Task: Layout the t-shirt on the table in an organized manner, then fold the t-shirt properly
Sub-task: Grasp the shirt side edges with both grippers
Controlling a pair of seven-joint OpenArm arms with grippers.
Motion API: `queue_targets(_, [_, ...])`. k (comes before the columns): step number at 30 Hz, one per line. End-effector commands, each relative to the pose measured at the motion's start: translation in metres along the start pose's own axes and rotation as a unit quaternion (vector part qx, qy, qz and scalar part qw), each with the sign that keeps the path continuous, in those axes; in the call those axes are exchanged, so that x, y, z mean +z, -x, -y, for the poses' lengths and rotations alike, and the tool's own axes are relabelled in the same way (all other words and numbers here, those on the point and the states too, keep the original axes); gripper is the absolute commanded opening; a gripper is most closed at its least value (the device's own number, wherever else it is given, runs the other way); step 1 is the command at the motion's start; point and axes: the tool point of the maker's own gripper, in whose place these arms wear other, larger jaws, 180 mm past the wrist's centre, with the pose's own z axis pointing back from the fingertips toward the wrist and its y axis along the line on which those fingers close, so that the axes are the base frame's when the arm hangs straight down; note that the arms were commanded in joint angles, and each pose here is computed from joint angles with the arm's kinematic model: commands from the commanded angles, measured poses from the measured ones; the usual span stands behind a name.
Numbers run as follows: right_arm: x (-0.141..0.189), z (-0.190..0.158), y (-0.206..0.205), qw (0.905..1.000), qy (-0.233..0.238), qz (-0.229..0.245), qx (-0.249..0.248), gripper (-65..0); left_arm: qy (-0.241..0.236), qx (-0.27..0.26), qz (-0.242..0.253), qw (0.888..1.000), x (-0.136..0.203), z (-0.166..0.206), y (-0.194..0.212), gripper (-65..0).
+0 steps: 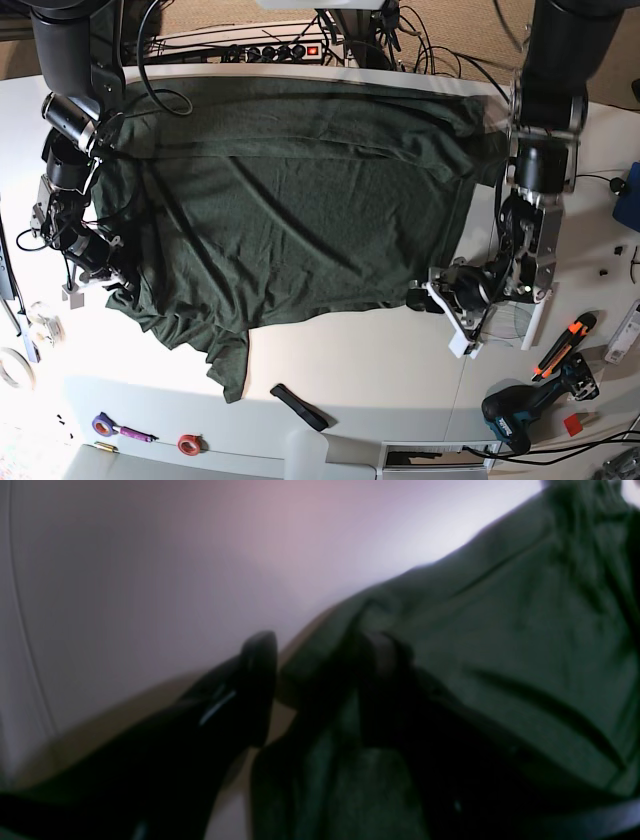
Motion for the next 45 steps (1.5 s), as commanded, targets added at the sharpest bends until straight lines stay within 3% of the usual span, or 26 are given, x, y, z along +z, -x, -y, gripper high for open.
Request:
queue_targets(1, [0.002,0.012,0.02,0.9979,0.03,-0.055,0.015,-65.0,0.005,-0.006,0.037,0.999,0.008,0.0,-0.036,-37.7])
queue_targets(5, [0.002,0.012,0.02,0.9979,0.03,-0.055,0.015,-65.0,0.0,0.005,0.027,1.0,0.008,-0.011,-0.043,-37.0])
queue_targets(16, [0.002,0.016,0.027,0.9976,0.032,-0.06,0.012,-65.0,-0.04,-0.032,-0.001,0.999,0.004,-0.025,-0.025,-37.1])
queue_targets(26, [0.002,0.017,0.027,0.9976,0.033,-0.059,0.012,-65.0,0.006,-0.024,-0.013,1.0,-0.002,-0.012,0.0,-37.0])
queue_targets(32, [0.002,0.017,0.027,0.9977,0.033,-0.058,0.012,-65.0,0.016,-0.034,-0.022,0.999,-0.002,-0.008,0.004,-33.9])
queue_targets(45, [0.002,0.017,0.026,0.9977,0.033,-0.058,0.012,-65.0,0.018,-0.026,-0.037,0.999,-0.005,-0.007,0.022,-34.1])
